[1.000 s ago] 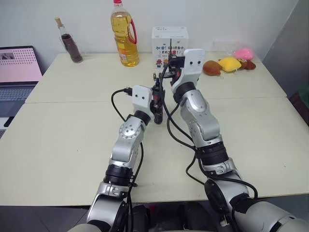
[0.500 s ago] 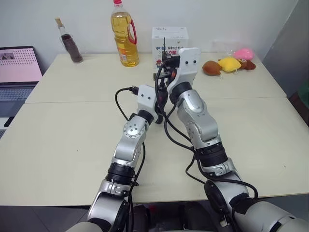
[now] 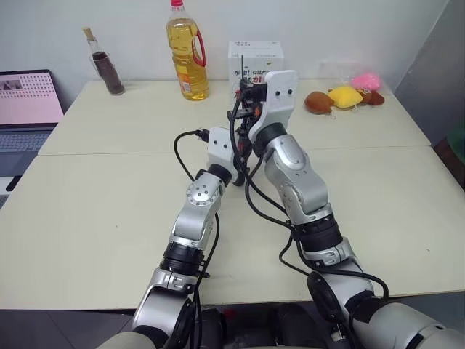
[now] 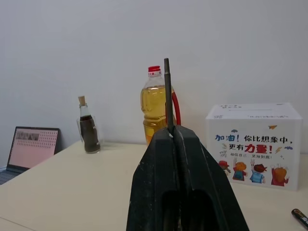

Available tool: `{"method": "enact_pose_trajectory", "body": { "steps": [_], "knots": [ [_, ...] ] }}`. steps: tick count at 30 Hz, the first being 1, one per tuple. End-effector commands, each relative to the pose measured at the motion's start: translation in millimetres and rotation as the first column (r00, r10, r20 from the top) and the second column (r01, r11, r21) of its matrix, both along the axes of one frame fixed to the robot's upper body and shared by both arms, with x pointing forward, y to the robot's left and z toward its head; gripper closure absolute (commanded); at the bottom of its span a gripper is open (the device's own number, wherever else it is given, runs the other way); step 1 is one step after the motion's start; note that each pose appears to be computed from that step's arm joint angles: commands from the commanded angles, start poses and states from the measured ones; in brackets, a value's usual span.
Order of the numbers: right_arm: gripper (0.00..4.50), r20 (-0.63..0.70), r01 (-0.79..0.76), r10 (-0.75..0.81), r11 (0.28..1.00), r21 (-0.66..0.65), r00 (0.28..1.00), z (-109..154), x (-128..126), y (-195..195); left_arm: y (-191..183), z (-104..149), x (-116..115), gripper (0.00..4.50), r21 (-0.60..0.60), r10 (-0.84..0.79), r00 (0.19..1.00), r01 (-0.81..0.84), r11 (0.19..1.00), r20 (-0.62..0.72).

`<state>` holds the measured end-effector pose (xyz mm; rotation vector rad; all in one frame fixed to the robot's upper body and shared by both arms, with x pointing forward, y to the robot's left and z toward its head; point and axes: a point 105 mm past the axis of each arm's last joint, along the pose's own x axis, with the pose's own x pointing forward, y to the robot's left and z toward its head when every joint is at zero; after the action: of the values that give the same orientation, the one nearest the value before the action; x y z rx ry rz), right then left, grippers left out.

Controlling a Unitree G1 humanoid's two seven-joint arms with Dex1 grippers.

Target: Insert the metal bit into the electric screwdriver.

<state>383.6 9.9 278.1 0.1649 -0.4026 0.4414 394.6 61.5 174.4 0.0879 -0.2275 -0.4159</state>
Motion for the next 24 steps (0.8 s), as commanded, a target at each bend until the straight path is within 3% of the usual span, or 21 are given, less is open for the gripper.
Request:
{"method": "enact_pose_trajectory", "body": {
  "steps": [1,24],
  "knots": [
    [4.45,0.032,-0.065,0.063,0.994,0.082,0.998,17.7,-15.2,17.5,10.8,-29.6,4.2,2.83,0.041,0.052,0.994,-0.048,0.998,-0.1],
    [4.45,-0.024,-0.043,0.045,0.993,0.108,0.999,9.9,-9.0,12.1,13.7,-28.3,1.6,2.83,0.042,0.055,0.994,-0.051,0.998,-0.093]
  ]
}}
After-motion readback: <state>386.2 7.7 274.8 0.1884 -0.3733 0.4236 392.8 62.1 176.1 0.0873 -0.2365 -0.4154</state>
